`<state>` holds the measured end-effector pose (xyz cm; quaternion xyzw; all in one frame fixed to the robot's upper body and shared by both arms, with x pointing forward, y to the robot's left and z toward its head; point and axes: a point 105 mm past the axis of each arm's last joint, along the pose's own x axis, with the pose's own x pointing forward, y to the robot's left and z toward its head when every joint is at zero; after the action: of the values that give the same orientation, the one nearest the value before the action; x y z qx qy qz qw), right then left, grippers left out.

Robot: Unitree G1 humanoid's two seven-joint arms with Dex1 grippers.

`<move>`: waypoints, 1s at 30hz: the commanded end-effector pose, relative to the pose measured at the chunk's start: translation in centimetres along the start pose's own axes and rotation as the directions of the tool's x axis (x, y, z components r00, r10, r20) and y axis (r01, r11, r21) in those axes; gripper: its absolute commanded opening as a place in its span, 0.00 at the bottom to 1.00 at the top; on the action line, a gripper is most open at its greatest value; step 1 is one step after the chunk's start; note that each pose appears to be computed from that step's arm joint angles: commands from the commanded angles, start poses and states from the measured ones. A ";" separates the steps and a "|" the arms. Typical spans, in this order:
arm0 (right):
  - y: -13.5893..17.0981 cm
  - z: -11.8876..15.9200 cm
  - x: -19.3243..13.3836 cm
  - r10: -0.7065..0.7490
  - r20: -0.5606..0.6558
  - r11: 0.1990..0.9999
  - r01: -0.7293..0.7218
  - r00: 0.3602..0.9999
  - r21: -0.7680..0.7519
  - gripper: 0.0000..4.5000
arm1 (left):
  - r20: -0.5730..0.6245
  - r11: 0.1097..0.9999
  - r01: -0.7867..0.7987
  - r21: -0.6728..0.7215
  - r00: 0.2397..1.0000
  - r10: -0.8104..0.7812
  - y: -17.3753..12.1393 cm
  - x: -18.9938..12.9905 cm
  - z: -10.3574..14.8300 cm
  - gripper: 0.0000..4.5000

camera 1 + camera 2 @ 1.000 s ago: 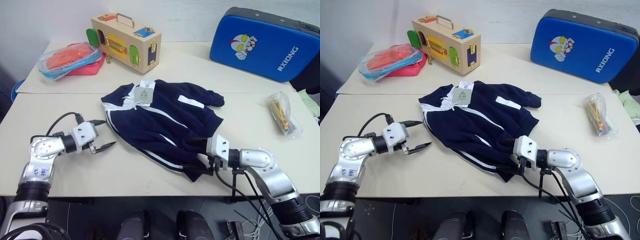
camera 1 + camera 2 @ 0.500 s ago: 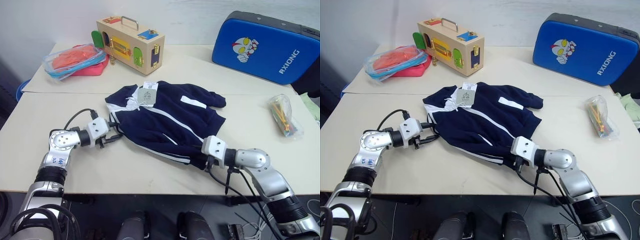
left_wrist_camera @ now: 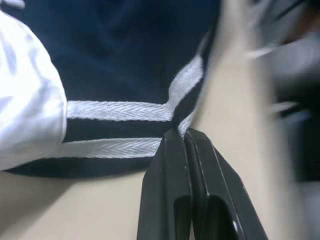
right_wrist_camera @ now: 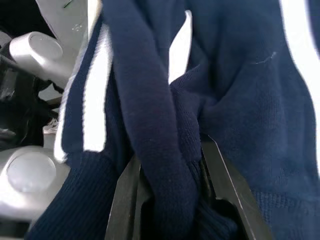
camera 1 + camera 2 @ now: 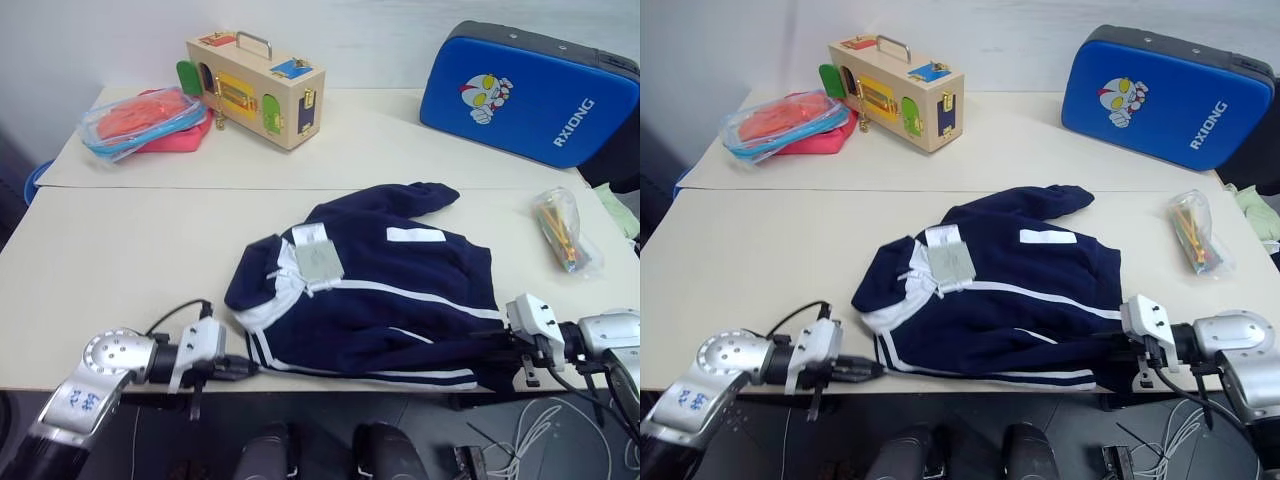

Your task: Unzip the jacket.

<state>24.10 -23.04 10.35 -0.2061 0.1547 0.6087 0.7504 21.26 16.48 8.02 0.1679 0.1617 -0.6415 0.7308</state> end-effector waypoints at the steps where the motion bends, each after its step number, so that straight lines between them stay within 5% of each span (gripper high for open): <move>1: 0.0 0.1 -1.5 0.003 -0.013 1.000 -0.003 1.000 -0.028 0.08 | 0.042 1.000 0.008 -0.017 0.999 -0.007 -1.7 -0.1 1.9 0.00; 6: -0.5 -0.2 -1.9 -0.030 -0.033 0.998 0.028 0.999 -0.054 0.08 | 0.104 0.993 -0.053 -0.101 0.993 0.064 -2.5 0.9 2.5 0.00; 11: -0.6 -0.6 -1.4 -0.028 -0.053 0.999 0.029 0.998 0.015 0.08 | 0.031 0.989 -0.108 -0.099 0.993 0.111 -2.1 1.0 0.8 0.00; 14: -0.2 -0.4 -1.7 -0.007 -0.053 0.996 0.012 0.999 0.093 0.29 | 0.008 0.983 -0.151 -0.108 0.988 0.153 -1.5 0.3 0.1 0.00; 23: 0.7 0.4 -6.9 -0.218 -0.089 0.940 0.234 0.972 0.248 0.99 | 0.122 0.952 -0.119 -0.282 0.980 0.159 -2.3 -4.6 2.3 0.55; 26: -1.5 2.7 -8.8 -0.364 0.008 0.899 0.350 0.931 0.263 1.00 | 0.150 0.950 -0.193 -0.243 0.961 0.234 -0.6 -6.5 2.9 0.61; 30: -3.0 7.0 -7.3 -0.327 0.169 0.916 0.269 0.930 0.298 1.00 | 0.214 0.951 -0.269 -0.153 0.930 0.298 2.3 -7.0 4.9 0.73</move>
<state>25.25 -27.85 18.99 -0.0664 0.1393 0.4561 0.8765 22.23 20.84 14.76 0.0591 0.1113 -0.5356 0.8350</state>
